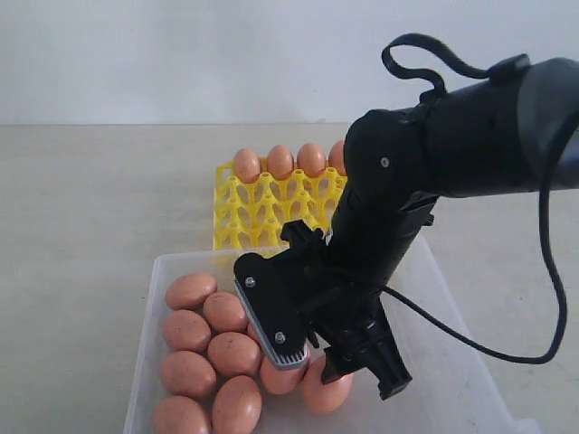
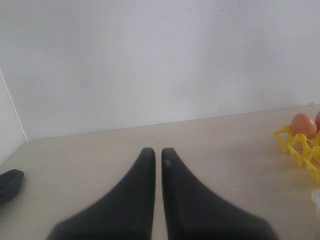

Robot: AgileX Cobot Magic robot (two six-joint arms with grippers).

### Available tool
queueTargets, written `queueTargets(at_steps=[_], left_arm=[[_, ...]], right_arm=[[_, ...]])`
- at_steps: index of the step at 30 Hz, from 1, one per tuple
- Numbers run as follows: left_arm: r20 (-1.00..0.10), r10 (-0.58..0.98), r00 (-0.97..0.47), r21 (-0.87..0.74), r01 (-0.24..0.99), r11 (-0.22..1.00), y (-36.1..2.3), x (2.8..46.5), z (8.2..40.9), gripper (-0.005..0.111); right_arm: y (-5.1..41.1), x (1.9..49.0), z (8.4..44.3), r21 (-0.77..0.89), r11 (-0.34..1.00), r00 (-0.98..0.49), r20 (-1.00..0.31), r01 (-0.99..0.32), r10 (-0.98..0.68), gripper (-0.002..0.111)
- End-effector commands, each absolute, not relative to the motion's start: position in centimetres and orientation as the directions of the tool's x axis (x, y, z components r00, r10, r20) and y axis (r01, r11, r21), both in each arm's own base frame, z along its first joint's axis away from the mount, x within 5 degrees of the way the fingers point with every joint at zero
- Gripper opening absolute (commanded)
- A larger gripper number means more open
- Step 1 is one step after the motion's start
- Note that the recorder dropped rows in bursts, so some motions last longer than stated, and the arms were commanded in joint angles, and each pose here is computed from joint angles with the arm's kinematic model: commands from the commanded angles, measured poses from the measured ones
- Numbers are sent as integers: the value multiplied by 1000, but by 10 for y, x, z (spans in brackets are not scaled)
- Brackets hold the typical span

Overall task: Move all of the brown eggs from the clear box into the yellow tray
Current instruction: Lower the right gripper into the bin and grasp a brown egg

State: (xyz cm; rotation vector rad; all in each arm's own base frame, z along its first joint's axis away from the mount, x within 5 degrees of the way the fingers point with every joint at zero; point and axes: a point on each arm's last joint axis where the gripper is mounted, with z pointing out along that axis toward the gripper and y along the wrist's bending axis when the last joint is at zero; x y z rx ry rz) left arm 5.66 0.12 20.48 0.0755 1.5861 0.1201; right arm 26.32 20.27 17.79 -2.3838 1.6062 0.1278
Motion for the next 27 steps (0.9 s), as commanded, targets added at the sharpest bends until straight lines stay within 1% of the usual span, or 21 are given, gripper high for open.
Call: queueTargets(at_steps=[1,20,27], left_arm=[[-992,124,-18,124,-21,992,1,56,204,4],[-992,124,-18,124,-21,992,1,56,204,4],[-992,124,-18,124,-21,992,1,56,204,4]], right_arm=[[202,261,176,-139,-371,393,-209,-918,-895,59],[200,257,175,-70,-334,341,-211,-940,-916,59],[201,258,158,-4,-315,310,-200,-949,-930,59]])
